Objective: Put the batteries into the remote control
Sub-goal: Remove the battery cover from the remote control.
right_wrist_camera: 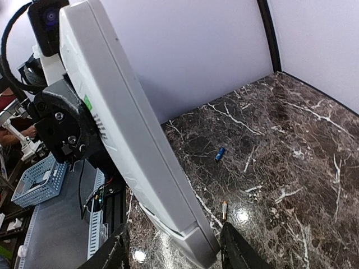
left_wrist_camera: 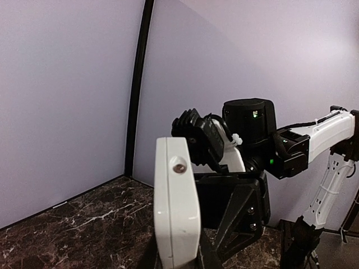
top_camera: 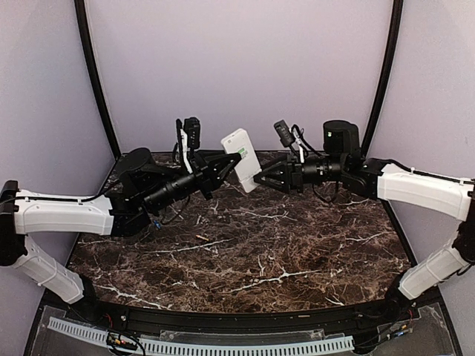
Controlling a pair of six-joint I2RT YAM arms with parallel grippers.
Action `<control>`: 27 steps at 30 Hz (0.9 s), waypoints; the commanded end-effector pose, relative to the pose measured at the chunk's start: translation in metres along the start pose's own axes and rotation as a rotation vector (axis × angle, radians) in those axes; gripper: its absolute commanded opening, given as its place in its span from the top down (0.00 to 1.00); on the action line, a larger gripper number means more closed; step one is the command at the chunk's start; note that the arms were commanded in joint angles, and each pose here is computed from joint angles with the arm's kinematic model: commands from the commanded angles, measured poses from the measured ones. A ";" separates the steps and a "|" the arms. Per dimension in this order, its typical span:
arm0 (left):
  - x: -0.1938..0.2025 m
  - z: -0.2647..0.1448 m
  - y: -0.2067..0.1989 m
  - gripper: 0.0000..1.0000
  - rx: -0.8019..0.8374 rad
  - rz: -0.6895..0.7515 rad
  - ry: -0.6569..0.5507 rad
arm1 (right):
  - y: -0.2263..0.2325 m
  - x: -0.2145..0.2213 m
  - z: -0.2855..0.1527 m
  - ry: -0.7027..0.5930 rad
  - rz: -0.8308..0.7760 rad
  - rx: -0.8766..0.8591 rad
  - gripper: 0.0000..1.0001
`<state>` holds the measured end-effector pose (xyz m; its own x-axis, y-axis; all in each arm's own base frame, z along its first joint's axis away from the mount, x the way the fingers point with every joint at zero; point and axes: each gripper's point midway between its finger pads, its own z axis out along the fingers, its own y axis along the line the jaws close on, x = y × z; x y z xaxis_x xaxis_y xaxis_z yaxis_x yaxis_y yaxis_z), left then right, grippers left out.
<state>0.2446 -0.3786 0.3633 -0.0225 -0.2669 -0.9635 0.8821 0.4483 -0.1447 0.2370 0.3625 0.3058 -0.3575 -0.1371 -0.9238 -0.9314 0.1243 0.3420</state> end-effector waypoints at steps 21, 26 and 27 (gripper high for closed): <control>0.078 0.016 0.039 1.00 -0.086 0.126 0.184 | -0.090 0.065 0.003 -0.058 0.236 0.281 0.42; 0.052 0.012 0.032 1.00 -0.073 0.037 0.080 | -0.083 0.065 0.003 -0.119 0.319 0.229 0.21; 0.041 0.011 0.031 1.00 -0.069 0.026 0.040 | -0.082 0.062 0.003 -0.129 0.329 0.219 0.19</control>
<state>0.2854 -0.3993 0.2563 -0.0671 0.0009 -0.9977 0.8379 0.5429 -0.0559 0.2890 0.3444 0.1922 -0.6043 -0.0549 -0.7948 -0.7392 0.4108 0.5337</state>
